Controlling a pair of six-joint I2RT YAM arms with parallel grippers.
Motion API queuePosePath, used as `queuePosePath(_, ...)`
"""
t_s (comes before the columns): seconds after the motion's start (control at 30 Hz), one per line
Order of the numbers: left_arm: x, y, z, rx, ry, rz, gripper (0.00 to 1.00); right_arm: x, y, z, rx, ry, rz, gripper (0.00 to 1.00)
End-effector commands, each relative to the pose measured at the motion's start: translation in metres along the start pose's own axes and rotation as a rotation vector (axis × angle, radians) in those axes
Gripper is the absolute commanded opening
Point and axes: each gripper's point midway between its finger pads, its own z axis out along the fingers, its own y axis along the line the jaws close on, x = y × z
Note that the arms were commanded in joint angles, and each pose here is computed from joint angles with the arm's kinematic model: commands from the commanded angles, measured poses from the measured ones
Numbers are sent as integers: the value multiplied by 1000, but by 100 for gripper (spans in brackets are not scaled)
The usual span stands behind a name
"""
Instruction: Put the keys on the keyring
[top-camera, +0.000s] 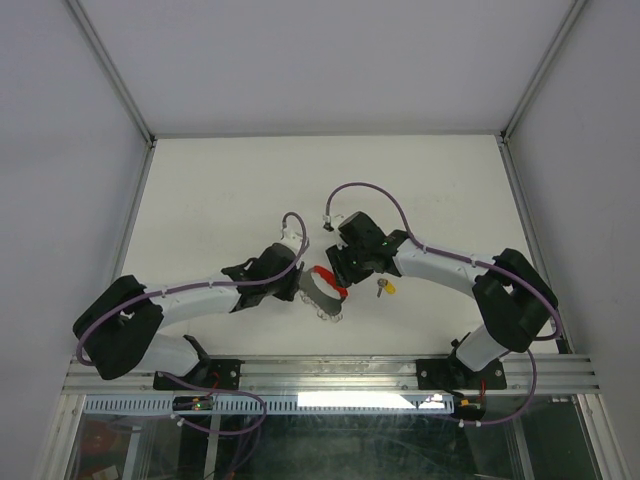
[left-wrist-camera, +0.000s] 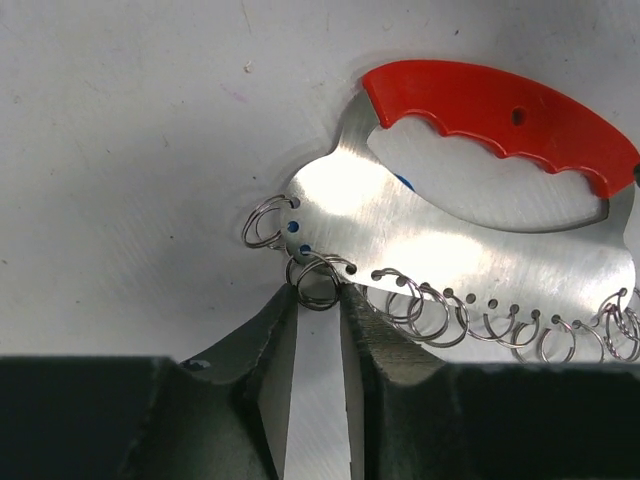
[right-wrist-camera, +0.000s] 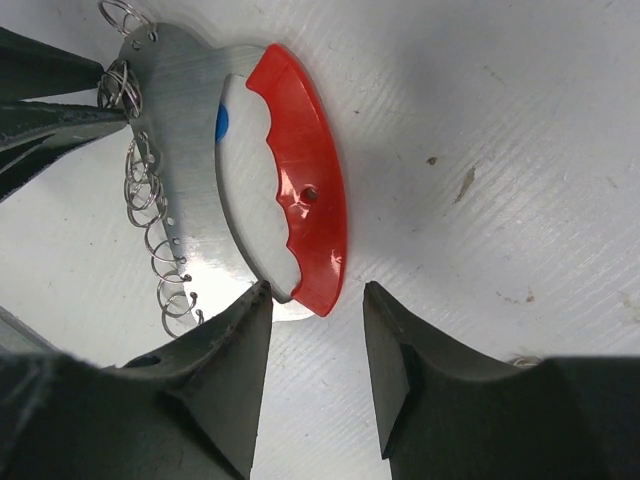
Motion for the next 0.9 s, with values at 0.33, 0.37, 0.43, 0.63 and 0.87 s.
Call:
queuePosePath(0.33, -45, -18, -12, 17, -108, 107, 0, -26, 5, -23, -30, -149, 36, 45)
queuePosePath(0.37, -50, -20, -15, 21, -116, 122, 0, -28, 5, -26, -42, -164, 51, 44)
queuePosePath(0.43, -58, -23, -21, 29, -132, 160, 0, -34, 1, -33, -58, -201, 87, 44)
queuePosePath(0.63, -69, -25, -35, 41, -163, 193, 0, -39, -9, -45, -59, -261, 113, 45)
queuePosePath(0.87, -79, -32, -52, 87, -223, 158, 0, -38, -11, -51, -53, -295, 110, 47)
